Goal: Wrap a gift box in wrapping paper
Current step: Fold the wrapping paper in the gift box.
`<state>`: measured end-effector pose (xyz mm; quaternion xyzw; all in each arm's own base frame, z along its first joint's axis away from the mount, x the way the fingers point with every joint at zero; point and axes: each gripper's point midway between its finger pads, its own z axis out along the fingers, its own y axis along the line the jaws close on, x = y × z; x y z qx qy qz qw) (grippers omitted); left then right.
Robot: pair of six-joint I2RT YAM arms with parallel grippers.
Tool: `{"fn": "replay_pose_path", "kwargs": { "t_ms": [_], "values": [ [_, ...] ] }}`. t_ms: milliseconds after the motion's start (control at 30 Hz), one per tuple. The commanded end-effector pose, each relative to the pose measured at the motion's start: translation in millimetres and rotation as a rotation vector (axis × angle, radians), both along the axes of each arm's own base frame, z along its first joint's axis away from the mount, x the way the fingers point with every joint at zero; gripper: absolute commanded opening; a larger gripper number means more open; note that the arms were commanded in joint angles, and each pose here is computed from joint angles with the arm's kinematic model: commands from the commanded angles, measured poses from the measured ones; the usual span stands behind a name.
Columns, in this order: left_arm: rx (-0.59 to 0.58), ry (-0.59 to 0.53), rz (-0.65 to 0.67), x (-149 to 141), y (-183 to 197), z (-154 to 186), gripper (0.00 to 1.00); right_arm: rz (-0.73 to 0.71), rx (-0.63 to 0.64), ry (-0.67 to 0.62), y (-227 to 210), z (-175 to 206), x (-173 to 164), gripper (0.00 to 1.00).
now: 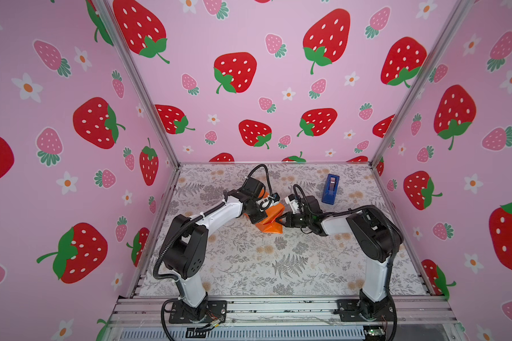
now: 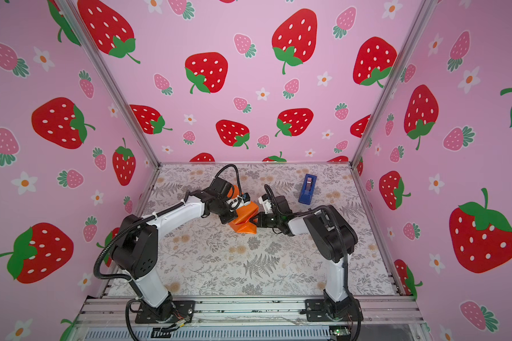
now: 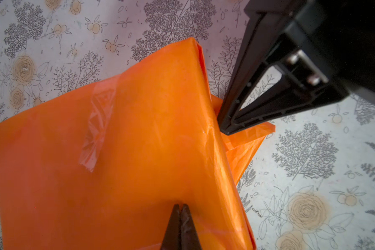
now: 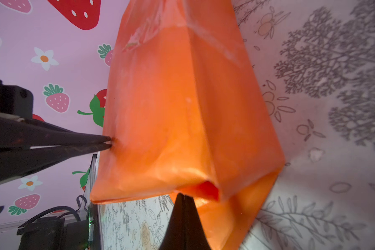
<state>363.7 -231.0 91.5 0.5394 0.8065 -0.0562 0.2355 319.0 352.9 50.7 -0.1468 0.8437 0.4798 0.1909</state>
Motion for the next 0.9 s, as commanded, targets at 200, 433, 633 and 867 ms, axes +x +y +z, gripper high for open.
{"fn": "replay_pose_path", "kwargs": {
  "t_ms": [200, 433, 633, 867],
  "values": [
    [0.097, 0.214, -0.044, -44, 15, -48, 0.00, -0.071, -0.165, 0.096, -8, -44, 16, 0.00],
    [0.096, 0.218, -0.044, -43, 14, -48, 0.00, -0.080, -0.202, 0.081, -17, -27, 11, 0.00],
    [0.095, 0.216, -0.045, -44, 14, -48, 0.00, -0.011, -0.135, 0.118, -14, -15, -18, 0.00],
    [0.096, 0.224, -0.045, -44, 14, -49, 0.00, 0.042, -0.169, 0.178, -12, -38, -37, 0.00]
  ]
}}
